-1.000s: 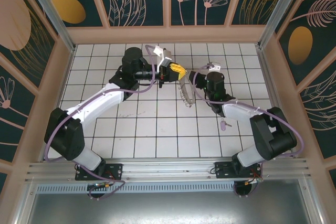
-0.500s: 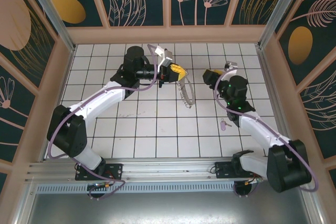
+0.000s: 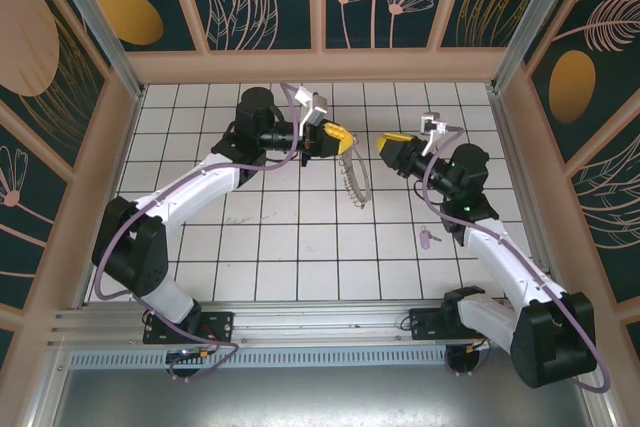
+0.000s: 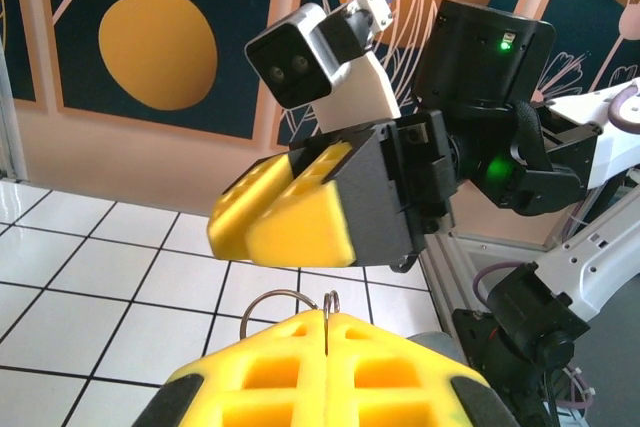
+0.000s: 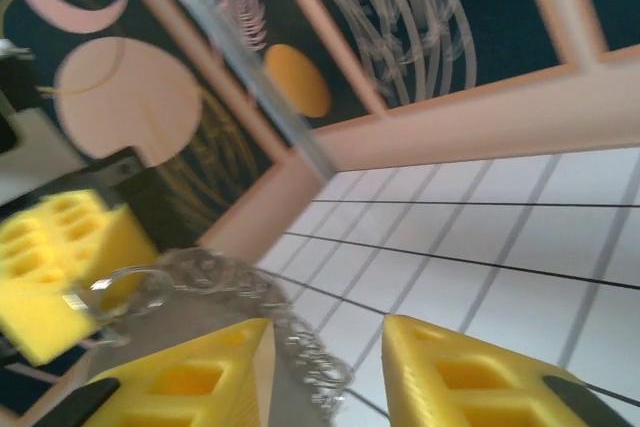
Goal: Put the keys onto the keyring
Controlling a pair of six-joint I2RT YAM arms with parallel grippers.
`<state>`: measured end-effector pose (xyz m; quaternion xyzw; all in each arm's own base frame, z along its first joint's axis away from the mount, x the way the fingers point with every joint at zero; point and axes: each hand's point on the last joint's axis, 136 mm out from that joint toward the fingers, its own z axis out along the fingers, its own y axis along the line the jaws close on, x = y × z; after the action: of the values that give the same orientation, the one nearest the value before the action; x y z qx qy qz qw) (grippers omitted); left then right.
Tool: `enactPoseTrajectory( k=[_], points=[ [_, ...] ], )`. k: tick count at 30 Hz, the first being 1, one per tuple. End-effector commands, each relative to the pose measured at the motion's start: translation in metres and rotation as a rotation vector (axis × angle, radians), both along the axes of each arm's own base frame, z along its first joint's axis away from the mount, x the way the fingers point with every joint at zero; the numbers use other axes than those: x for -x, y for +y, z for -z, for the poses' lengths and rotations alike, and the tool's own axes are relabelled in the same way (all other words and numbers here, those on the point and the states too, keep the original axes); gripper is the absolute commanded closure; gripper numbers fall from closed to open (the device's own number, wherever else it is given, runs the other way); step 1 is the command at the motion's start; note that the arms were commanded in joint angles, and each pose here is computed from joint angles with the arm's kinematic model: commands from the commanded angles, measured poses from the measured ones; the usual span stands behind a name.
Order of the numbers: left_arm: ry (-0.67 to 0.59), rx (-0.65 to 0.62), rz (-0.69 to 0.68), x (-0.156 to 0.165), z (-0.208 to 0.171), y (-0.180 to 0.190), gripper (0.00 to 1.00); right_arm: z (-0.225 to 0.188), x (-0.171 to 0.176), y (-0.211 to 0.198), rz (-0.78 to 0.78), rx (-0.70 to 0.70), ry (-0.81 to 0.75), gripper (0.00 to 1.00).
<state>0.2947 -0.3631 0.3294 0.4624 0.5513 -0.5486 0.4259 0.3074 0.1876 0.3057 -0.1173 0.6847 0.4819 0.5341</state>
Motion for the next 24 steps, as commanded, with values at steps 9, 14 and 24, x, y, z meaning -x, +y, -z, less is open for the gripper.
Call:
enactPoseTrajectory(
  k=[9, 14, 24],
  points=[
    [-0.005, 0.070, 0.030, -0.004, -0.025, 0.002, 1.00, -0.048, 0.036, 0.025, -0.285, -0.056, -0.124, 0.78],
    [0.007, 0.080, 0.049, -0.004, -0.028, 0.000, 1.00, -0.053, 0.040, 0.028, -0.320, -0.066, -0.134, 0.74],
    [0.015, 0.084, 0.061, -0.006, -0.031, -0.002, 1.00, -0.059, 0.037, 0.036, -0.343, -0.072, -0.146, 0.69]
  ],
)
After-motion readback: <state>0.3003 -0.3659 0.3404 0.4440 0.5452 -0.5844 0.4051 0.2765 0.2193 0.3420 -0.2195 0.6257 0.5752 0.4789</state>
